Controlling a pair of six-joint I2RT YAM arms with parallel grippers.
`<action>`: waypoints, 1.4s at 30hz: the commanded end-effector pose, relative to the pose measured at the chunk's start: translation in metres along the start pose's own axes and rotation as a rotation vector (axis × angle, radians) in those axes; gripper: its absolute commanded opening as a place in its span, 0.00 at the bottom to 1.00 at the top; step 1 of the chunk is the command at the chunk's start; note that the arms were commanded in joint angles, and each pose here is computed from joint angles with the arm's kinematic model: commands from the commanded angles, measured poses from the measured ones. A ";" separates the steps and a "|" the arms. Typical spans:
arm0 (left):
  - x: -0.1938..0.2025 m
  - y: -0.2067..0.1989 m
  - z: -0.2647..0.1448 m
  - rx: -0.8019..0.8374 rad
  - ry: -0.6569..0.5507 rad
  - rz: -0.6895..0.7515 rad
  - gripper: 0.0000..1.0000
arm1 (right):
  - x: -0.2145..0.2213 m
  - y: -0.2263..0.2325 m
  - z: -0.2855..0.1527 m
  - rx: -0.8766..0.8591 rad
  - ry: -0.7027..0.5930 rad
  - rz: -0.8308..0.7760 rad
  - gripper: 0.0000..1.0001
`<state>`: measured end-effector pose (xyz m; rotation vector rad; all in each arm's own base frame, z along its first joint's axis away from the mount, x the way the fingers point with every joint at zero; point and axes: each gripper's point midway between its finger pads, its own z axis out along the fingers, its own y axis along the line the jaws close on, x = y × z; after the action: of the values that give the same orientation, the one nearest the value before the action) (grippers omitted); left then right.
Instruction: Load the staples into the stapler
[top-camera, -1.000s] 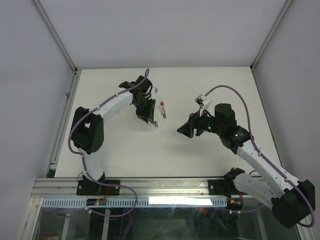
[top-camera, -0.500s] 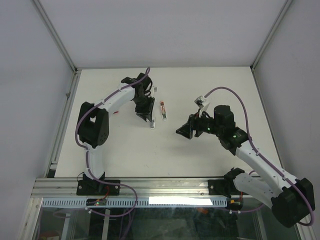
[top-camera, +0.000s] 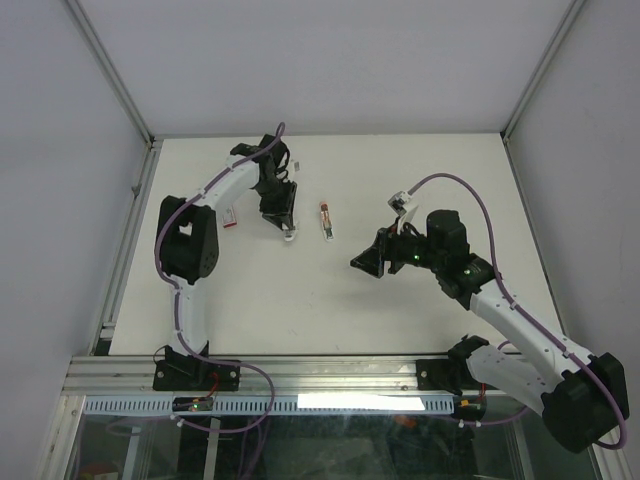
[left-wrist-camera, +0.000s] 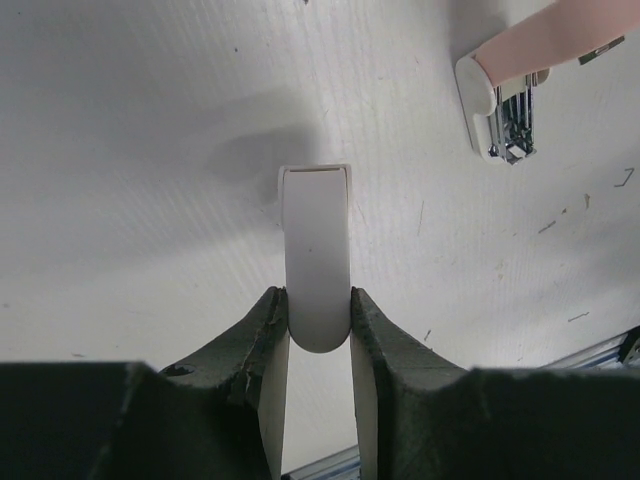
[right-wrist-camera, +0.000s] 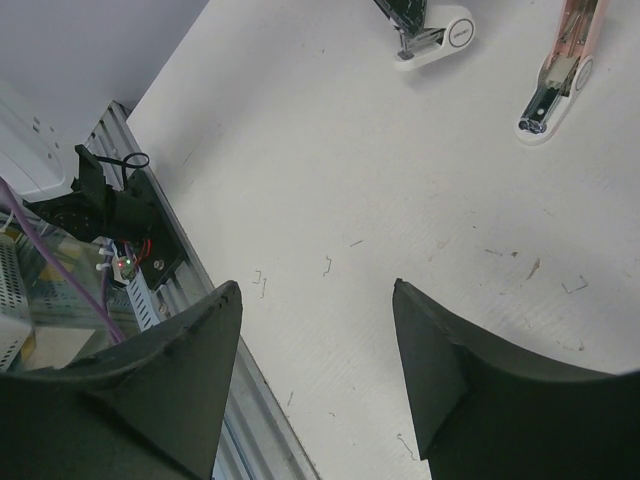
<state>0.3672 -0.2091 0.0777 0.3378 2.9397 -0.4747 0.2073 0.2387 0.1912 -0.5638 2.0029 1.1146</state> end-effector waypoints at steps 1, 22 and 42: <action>-0.017 -0.002 -0.010 0.016 -0.042 0.027 0.28 | -0.011 0.004 0.001 -0.023 -0.045 -0.017 0.65; -0.014 -0.009 -0.022 -0.058 -0.327 0.042 0.71 | -0.014 0.003 0.004 -0.026 -0.071 0.009 0.65; -0.009 -0.003 0.019 -0.185 -0.326 0.192 0.48 | -0.010 0.003 0.002 -0.019 -0.074 0.042 0.65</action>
<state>0.3638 -0.2145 0.0611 0.4059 2.6401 -0.2380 0.2054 0.2400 0.1806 -0.4851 2.0358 1.1593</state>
